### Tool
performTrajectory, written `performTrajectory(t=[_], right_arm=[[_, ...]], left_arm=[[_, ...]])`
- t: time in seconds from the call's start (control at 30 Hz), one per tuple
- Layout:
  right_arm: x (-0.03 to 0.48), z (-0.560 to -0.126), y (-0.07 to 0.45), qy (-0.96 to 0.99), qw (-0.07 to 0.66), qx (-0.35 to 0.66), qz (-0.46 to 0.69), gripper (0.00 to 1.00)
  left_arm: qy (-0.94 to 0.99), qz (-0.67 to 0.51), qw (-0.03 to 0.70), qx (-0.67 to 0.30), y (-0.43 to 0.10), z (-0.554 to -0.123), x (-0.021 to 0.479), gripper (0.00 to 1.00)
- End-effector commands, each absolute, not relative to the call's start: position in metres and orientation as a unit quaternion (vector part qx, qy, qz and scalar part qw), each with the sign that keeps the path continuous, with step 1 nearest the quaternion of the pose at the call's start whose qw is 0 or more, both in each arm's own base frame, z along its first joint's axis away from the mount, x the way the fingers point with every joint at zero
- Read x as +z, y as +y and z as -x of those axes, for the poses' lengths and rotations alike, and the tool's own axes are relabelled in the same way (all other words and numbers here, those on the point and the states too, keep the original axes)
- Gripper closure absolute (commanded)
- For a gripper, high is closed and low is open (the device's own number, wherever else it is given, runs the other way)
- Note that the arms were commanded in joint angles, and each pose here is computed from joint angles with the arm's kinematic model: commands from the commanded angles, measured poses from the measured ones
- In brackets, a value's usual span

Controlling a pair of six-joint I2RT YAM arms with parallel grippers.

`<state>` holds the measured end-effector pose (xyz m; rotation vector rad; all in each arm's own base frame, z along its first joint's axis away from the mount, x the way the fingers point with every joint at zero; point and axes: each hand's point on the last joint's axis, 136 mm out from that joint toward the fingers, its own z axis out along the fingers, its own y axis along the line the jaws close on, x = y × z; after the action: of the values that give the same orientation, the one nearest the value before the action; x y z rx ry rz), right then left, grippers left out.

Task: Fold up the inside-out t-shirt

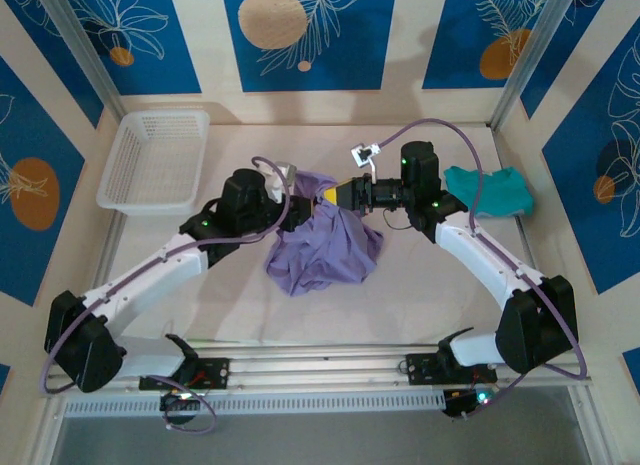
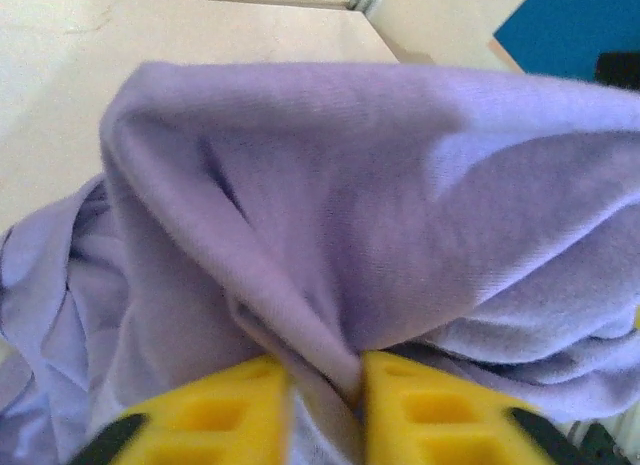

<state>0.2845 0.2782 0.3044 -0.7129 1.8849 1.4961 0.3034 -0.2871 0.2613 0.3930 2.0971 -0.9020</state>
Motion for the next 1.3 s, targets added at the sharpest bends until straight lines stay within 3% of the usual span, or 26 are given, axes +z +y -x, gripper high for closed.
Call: performTrajectory(t=[0.0, 0.03, 0.17, 0.37, 0.47, 0.7, 1.0, 1.27], right_arm=[[0.316, -0.273, 0.274, 0.702, 0.327, 0.558, 0.298, 1.0], [0.316, -0.273, 0.27, 0.705, 0.334, 0.551, 0.297, 1.0], [0.315, -0.279, 0.256, 0.719, 0.346, 0.541, 0.265, 0.99], [0.304, -0.283, 0.256, 0.737, 0.325, 0.546, 0.231, 0.9], [0.303, -0.283, 0.255, 0.741, 0.319, 0.547, 0.224, 0.87], [0.294, -0.284, 0.237, 0.794, 0.337, 0.465, 0.2, 0.67], [0.317, -0.248, 0.243, 0.742, 0.473, 0.336, 0.336, 0.56], [0.312, -0.26, 0.261, 0.723, 0.483, 0.3, 0.393, 0.4]], left_arm=[[0.792, -0.166, 0.422, -0.409, -0.296, -0.307, 0.294, 0.94], [0.778, -0.168, 0.424, -0.433, -0.296, -0.304, 0.3, 1.0], [0.69, -0.2, 0.432, -0.545, -0.296, -0.275, 0.343, 1.0], [0.603, -0.249, 0.436, -0.62, -0.286, -0.231, 0.382, 1.0], [0.593, -0.268, 0.439, -0.619, -0.283, -0.221, 0.387, 1.0], [0.612, -0.273, 0.451, -0.59, -0.277, -0.22, 0.382, 1.0], [0.633, -0.278, 0.449, -0.566, -0.277, -0.225, 0.371, 1.0], [0.634, -0.283, 0.44, -0.569, -0.279, -0.223, 0.37, 1.0]])
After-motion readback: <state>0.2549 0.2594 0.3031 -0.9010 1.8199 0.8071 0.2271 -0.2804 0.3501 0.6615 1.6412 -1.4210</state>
